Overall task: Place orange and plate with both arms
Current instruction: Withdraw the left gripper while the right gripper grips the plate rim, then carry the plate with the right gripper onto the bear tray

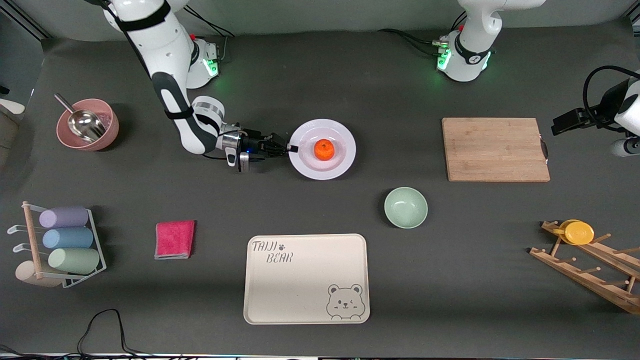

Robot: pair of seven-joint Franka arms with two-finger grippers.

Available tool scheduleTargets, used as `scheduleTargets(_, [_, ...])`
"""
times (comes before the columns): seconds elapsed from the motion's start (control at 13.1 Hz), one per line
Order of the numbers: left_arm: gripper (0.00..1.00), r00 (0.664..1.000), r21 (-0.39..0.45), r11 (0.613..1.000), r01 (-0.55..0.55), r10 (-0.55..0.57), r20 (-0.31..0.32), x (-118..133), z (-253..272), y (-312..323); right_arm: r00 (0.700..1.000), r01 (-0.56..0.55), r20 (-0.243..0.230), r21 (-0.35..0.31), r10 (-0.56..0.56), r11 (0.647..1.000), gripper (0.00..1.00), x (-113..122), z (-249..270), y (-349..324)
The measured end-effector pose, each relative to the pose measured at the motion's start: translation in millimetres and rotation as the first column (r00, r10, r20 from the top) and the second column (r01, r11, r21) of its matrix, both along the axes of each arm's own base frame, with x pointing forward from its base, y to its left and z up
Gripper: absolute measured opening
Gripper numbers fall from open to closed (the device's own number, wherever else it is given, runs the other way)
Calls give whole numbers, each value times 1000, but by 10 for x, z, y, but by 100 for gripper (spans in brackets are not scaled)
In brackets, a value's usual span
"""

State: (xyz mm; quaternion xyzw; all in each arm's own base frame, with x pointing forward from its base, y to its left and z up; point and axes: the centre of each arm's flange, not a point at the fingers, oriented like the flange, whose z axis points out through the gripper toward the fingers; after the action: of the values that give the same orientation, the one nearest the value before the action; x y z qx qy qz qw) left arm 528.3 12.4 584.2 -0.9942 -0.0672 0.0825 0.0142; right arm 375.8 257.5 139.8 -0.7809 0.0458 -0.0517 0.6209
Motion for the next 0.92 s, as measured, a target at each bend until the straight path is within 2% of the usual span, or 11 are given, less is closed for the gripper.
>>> scheduleTargets(0.08, [100, 1000, 0, 1000, 4, -4, 0, 0, 0, -24, 1000, -3, -10, 16, 3, 1000, 4, 55, 172, 26])
scheduleTargets(0.31, [100, 1000, 0, 1000, 11, -11, 0, 1, 1, -63, 998, -36, -58, -26, 34, 999, 4, 260, 630, -148])
scheduleTargets(0.54, [100, 1000, 0, 1000, 11, -11, 0, 1, 1, -63, 999, -11, -37, -36, 9, 999, 4, 565, 915, -406])
scheduleTargets(0.77, [100, 1000, 0, 1000, 11, -11, 0, 1, 2, -65, 1000, 25, 6, -34, -24, 999, 4, 1059, 958, -440])
scheduleTargets(0.92, [100, 1000, 0, 1000, 11, -11, 1, 1, 4, -67, 999, 47, 3, -28, -47, 998, 4, 1486, 884, -399])
